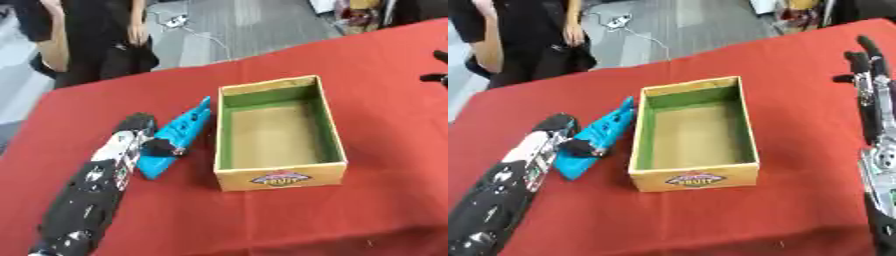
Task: Pick up objects on the table and place them in the box.
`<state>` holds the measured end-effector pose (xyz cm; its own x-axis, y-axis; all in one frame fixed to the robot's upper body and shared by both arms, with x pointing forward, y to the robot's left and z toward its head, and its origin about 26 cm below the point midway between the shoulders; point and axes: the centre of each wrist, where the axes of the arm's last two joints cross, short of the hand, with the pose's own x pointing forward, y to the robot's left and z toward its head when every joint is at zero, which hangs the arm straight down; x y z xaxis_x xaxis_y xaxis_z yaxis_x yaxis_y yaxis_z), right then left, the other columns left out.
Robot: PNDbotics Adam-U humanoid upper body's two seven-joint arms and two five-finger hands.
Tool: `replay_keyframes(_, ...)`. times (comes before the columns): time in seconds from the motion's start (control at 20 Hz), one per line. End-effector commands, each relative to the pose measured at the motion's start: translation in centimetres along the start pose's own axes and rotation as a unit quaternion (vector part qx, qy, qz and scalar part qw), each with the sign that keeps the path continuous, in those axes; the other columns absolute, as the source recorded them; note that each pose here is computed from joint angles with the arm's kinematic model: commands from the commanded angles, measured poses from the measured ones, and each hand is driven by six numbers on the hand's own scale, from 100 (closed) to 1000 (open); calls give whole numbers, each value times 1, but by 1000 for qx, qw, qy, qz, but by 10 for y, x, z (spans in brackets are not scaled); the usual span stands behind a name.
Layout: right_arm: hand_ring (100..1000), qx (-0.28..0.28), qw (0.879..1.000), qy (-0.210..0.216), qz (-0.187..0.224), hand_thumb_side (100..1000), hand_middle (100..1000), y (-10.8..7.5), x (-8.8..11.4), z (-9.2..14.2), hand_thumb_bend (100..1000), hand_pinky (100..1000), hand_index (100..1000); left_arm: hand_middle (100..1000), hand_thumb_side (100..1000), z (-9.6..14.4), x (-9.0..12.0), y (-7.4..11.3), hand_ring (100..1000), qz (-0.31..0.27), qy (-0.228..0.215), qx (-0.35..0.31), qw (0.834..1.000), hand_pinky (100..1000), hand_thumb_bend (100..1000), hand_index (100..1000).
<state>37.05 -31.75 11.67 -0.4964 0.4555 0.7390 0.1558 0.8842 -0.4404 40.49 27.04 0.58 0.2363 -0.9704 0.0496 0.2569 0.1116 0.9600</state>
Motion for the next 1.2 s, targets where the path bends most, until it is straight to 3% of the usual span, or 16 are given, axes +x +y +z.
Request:
replay_keyframes(0.05,908,-7,1000,-21,1,1000,1000,-4,10,-9,410,670,1000,100,907,4,-1,2,100,-10,-11,54,998,100,355,284)
replay_keyframes(0.1,909,-7,1000,-21,1,1000,1000,-4,10,-9,410,669,1000,100,1000,5,-1,7,100,-9,-15,79,997,100,162,150)
replay_keyframes(0.15,909,-8,1000,-21,1,1000,1000,-4,10,-9,410,669,1000,100,1000,6,-1,10,100,-7,-18,104,994,100,193,162)
replay_keyframes(0.2,909,-8,1000,-21,1,1000,1000,-4,10,-10,410,669,1000,100,1000,7,-1,13,100,-5,-20,123,992,100,100,124)
replay_keyframes(0.35,909,-8,1000,-21,1,1000,1000,-4,10,-10,410,669,1000,100,1000,9,-1,16,100,3,-26,148,989,100,100,115)
replay_keyframes(0.7,909,-10,1000,-20,-1,1000,1000,-4,9,-9,410,669,1000,100,1000,10,-4,17,100,29,-24,135,990,100,100,112)
replay_keyframes(1.2,909,-21,1000,-22,-3,1000,1000,-7,11,-10,411,669,1000,100,1000,15,-14,58,100,70,-30,183,980,100,100,113)
